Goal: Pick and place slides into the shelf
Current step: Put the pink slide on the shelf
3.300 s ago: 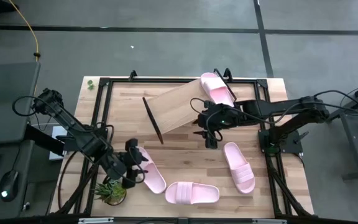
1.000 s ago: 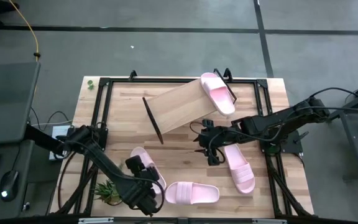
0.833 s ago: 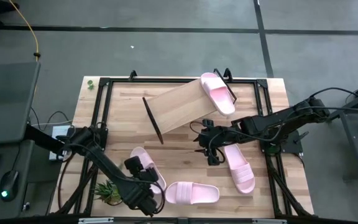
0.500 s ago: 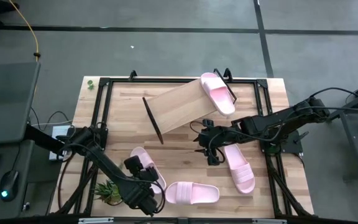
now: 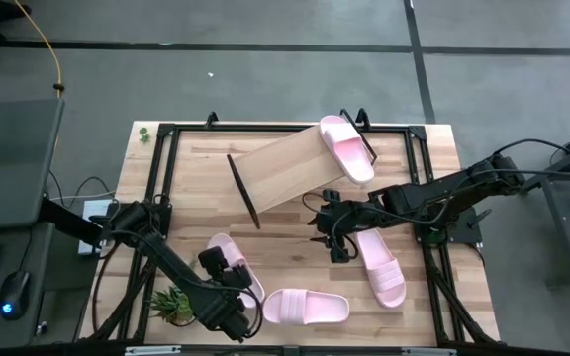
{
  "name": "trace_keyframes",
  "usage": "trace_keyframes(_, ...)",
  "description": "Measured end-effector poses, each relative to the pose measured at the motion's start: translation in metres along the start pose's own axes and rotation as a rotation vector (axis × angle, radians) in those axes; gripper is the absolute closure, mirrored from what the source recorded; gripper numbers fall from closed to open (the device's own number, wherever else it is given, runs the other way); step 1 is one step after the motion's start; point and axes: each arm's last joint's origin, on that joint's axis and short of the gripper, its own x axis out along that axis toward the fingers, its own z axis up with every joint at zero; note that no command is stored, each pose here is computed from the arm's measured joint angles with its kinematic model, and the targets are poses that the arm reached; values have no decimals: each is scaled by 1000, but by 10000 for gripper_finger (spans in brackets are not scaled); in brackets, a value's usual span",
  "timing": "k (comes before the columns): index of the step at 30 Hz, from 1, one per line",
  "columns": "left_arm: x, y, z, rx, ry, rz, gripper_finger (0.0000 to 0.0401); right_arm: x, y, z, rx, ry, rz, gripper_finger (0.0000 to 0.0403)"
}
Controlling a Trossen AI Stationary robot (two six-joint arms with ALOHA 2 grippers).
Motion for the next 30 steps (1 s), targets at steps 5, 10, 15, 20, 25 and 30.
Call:
trace_keyframes(5, 7, 1, -4, 10, 20, 22, 201, 0, 0, 0, 0, 0, 0, 220)
trace_keyframes(10, 7, 1, -3, 10, 16, 25, 201, 0, 0, 0, 0, 0, 0, 220)
trace_keyframes(15, 7, 1, -3, 10, -9, 33, 201, 0, 0, 0, 0, 0, 0, 220)
trace_keyframes(20, 7, 1, -2, 11, -14, 28, 201, 0, 0, 0, 0, 0, 0, 220)
trace_keyframes(25, 7, 0, -2, 9, -30, 24, 201, 0, 0, 0, 0, 0, 0, 220)
trace_keyframes(30, 7, 0, -1, 9, -40, 26, 201, 0, 0, 0, 0, 0, 0, 220)
